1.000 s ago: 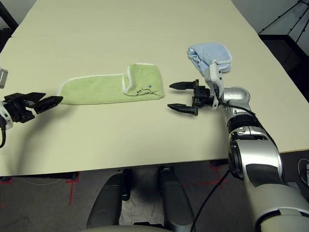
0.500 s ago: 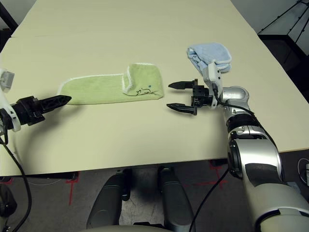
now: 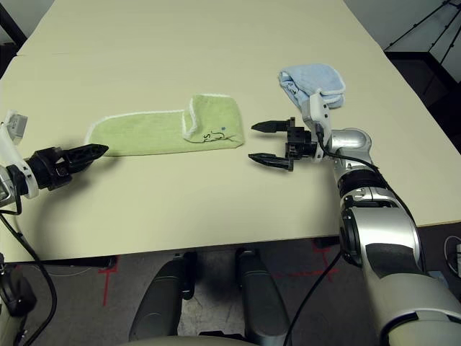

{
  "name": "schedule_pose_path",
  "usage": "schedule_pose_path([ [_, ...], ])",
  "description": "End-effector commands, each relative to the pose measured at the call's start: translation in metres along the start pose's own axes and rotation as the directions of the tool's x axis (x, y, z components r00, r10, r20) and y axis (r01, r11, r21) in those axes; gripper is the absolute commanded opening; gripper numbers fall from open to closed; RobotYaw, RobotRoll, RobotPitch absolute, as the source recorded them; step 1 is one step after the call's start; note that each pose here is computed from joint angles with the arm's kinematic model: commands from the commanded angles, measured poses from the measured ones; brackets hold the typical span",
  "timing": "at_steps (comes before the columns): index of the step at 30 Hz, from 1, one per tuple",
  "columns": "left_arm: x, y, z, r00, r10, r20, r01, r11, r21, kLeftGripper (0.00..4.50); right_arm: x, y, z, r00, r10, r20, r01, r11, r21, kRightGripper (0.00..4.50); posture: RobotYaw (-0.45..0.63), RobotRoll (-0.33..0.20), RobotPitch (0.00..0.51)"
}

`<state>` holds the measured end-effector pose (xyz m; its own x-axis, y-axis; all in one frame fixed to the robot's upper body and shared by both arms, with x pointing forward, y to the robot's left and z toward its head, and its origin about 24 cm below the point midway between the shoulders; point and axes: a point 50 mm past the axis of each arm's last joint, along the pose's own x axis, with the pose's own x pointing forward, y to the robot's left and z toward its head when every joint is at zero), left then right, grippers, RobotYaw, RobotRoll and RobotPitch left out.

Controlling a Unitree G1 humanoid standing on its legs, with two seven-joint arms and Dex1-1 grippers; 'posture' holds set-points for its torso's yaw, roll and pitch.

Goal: Fold the towel and set it aside.

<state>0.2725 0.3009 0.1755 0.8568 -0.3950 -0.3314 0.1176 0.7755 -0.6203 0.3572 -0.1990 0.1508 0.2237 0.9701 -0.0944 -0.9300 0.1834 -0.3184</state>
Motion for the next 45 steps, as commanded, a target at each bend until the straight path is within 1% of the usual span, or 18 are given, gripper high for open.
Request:
schedule_pose_path([
  [1, 0.0, 0.007, -0.001, 0.999, 0.034, 0.023, -0.033, 0.998, -0.049, 4.5, -0.001, -0.001, 0.003, 1.0, 0.005, -0.014, -0.006, 1.0, -0.024, 4.45, 0.04, 0.0, 0.219],
  [9, 0.006, 0.008, 0.0, 0.998, 0.023, 0.061, -0.016, 0.993, -0.117, 4.5, -0.001, -0.002, 0.003, 1.0, 0.001, -0.023, -0.002, 1.0, -0.029, 4.45, 0.05, 0.0, 0.218],
  [18, 0.01, 0.006, 0.0, 0.998, 0.014, 0.062, -0.005, 0.99, -0.141, 4.5, -0.002, -0.003, 0.003, 0.999, -0.008, -0.032, 0.007, 0.999, -0.033, 4.45, 0.04, 0.0, 0.216],
  [21, 0.011, 0.008, 0.001, 0.997, 0.03, 0.071, -0.02, 0.989, -0.145, 3.93, -0.002, -0.002, 0.003, 0.999, -0.008, -0.033, 0.007, 0.999, -0.033, 4.5, 0.04, 0.0, 0.216],
  [24, 0.011, 0.01, 0.002, 0.996, 0.043, 0.082, -0.031, 0.988, -0.15, 2.84, -0.002, -0.002, 0.003, 0.999, -0.009, -0.035, 0.008, 0.999, -0.034, 4.5, 0.04, 0.0, 0.215],
  [25, 0.011, 0.01, 0.002, 0.995, 0.048, 0.086, -0.034, 0.988, -0.151, 2.38, -0.002, -0.002, 0.003, 0.999, -0.009, -0.036, 0.008, 0.999, -0.034, 4.5, 0.04, 0.0, 0.215],
  [28, 0.011, 0.012, 0.003, 0.993, 0.061, 0.099, -0.045, 0.987, -0.157, 1.25, -0.002, -0.002, 0.003, 0.999, -0.009, -0.038, 0.008, 0.999, -0.033, 4.5, 0.04, 0.0, 0.213],
  [29, 0.01, 0.012, 0.003, 0.993, 0.064, 0.104, -0.046, 0.986, -0.159, 0.8, -0.002, -0.002, 0.002, 0.999, -0.009, -0.038, 0.008, 0.999, -0.033, 4.5, 0.04, 0.0, 0.213],
  [31, 0.01, 0.013, 0.003, 0.991, 0.067, 0.114, -0.048, 0.985, -0.164, 0.13, -0.002, -0.002, 0.002, 0.999, -0.009, -0.039, 0.008, 0.999, -0.032, 4.5, 0.04, 0.0, 0.209],
  [32, 0.009, 0.013, 0.003, 0.991, 0.069, 0.118, -0.049, 0.985, -0.165, 0.06, -0.001, -0.002, 0.002, 0.999, -0.009, -0.039, 0.008, 0.999, -0.032, 4.5, 0.04, 0.0, 0.209],
  [38, 0.0, 0.012, 0.006, 0.986, 0.078, 0.147, -0.052, 0.984, -0.17, 0.06, 0.001, -0.003, 0.003, 0.999, -0.009, -0.035, 0.008, 0.999, -0.032, 4.5, 0.04, 0.0, 0.209],
  [45, -0.028, 0.018, 0.007, 0.983, 0.126, 0.133, -0.109, 0.986, -0.126, 0.06, 0.003, -0.003, 0.002, 0.999, -0.009, -0.031, 0.008, 1.0, -0.029, 4.5, 0.07, 0.0, 0.204],
])
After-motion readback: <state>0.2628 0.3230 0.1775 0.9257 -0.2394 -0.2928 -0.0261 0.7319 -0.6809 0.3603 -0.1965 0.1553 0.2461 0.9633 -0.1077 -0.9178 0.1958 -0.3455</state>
